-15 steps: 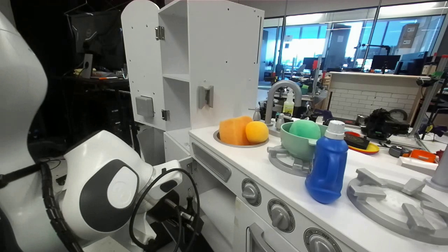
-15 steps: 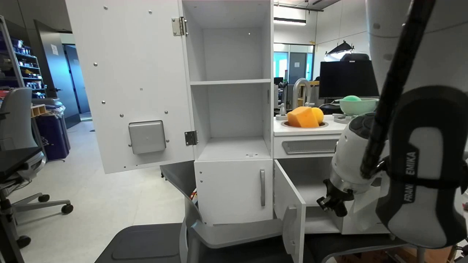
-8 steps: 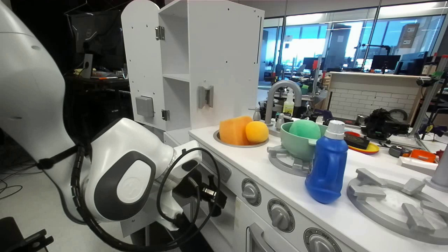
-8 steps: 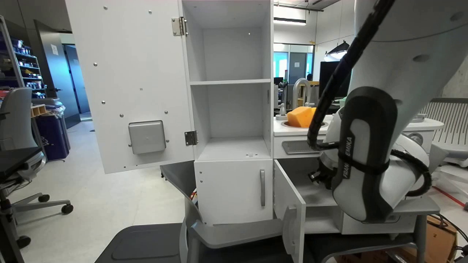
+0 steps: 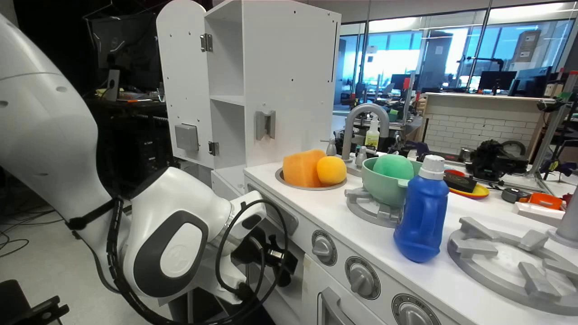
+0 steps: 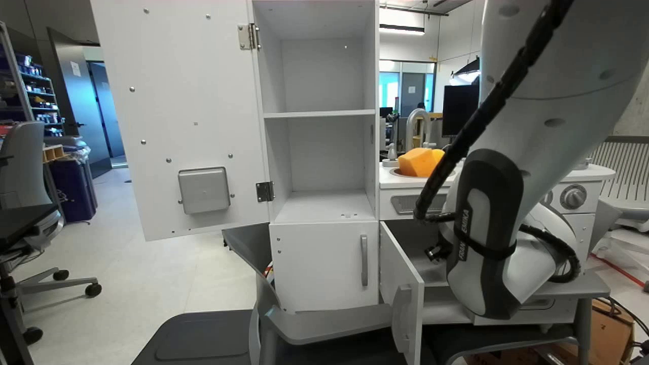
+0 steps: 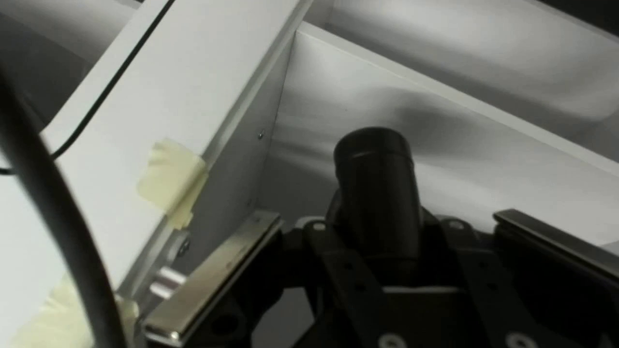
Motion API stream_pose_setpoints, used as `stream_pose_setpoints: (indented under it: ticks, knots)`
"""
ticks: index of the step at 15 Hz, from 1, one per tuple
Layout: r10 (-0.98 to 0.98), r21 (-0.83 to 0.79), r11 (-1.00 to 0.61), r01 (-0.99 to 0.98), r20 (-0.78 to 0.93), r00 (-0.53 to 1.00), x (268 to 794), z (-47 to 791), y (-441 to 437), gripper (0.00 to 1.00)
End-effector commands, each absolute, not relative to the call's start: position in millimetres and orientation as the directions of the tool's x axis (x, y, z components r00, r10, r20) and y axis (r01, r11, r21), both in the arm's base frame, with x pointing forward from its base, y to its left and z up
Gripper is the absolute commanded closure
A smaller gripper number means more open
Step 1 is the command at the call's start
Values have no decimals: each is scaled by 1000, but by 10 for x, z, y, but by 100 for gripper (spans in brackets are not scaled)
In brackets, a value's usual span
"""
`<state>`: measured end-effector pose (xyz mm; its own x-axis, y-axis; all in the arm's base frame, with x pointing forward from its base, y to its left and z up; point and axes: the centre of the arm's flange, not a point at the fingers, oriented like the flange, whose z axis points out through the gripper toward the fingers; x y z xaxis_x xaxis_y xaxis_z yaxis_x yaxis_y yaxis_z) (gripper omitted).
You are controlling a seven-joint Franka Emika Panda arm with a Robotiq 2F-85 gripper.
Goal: Open the cabinet under sink, put the black bottle and blue bottle inside the cabinet underneath the sink
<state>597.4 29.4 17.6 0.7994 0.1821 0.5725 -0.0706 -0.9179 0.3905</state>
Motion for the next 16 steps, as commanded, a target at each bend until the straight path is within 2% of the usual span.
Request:
stream_pose_setpoints:
  ticks: [1, 9, 16]
  knots:
    - [246, 445, -894, -54, 588, 771, 6085, -23, 290, 94]
    - [287, 486, -871, -74, 625, 726, 6469, -38, 224, 94]
    - [337, 525, -850, -54, 619, 710, 6490, -215, 257, 94]
